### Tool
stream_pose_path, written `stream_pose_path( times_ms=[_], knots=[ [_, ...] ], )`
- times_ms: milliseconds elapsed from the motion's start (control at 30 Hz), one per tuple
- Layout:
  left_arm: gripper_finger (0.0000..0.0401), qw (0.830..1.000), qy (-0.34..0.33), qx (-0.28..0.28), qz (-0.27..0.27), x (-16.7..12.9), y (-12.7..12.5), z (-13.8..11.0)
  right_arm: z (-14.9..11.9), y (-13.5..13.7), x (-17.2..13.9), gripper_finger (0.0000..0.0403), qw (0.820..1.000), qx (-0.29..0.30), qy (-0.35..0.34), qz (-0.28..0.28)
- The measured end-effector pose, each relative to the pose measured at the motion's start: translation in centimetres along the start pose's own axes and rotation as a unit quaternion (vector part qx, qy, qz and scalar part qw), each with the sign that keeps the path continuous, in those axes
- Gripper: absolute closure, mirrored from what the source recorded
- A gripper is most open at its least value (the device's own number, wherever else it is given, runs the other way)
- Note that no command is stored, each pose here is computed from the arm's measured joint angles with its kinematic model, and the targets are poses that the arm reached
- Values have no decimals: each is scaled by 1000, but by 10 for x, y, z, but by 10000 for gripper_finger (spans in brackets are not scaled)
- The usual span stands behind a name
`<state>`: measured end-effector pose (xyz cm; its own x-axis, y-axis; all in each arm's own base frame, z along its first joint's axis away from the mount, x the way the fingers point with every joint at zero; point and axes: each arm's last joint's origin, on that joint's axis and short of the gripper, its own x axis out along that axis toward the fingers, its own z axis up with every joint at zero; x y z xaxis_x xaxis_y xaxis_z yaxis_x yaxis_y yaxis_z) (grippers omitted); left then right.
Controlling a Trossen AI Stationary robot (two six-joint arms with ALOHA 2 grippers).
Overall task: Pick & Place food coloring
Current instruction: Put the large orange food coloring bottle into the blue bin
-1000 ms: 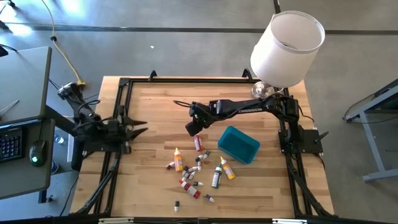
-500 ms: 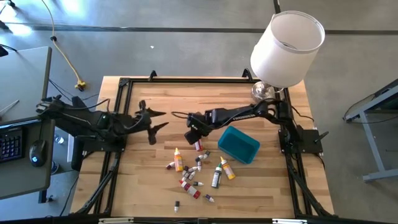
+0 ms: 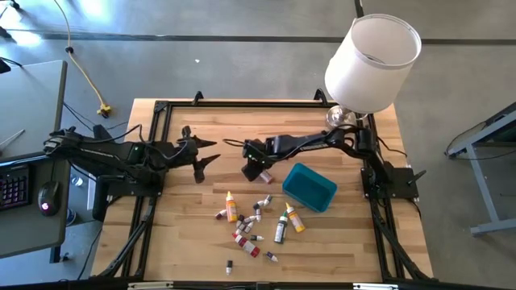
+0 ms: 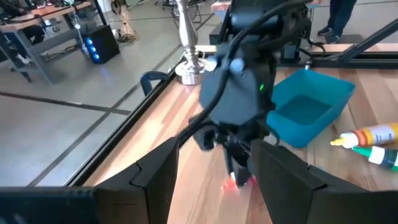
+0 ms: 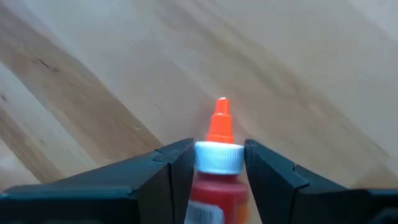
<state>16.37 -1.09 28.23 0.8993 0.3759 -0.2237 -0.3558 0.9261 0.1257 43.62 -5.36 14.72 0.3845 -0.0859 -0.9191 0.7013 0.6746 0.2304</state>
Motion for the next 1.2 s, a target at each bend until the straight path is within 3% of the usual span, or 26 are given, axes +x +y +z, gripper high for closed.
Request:
stream_pose_path(
  times_ms=[267,700,833,967,1100,1200],
  knots=[
    [203,1000,1,2,2,0,0,0,4,-9,14,269,999,-49,18,6],
    [203,1000,2,-6,3,0,0,0,5,-4,-1,289,993,-103,20,50],
    [203,1000,2,-13,3,0,0,0,13,11,-51,287,986,-136,-53,80],
    [203,1000,2,-23,3,0,0,-1,10,22,-113,289,972,-172,-146,62],
    [203,999,3,-39,3,0,0,-1,-20,40,-182,289,942,-224,-250,-4],
    [203,999,4,-38,3,0,0,-1,-59,54,-210,285,908,-232,-333,-102]
  ],
)
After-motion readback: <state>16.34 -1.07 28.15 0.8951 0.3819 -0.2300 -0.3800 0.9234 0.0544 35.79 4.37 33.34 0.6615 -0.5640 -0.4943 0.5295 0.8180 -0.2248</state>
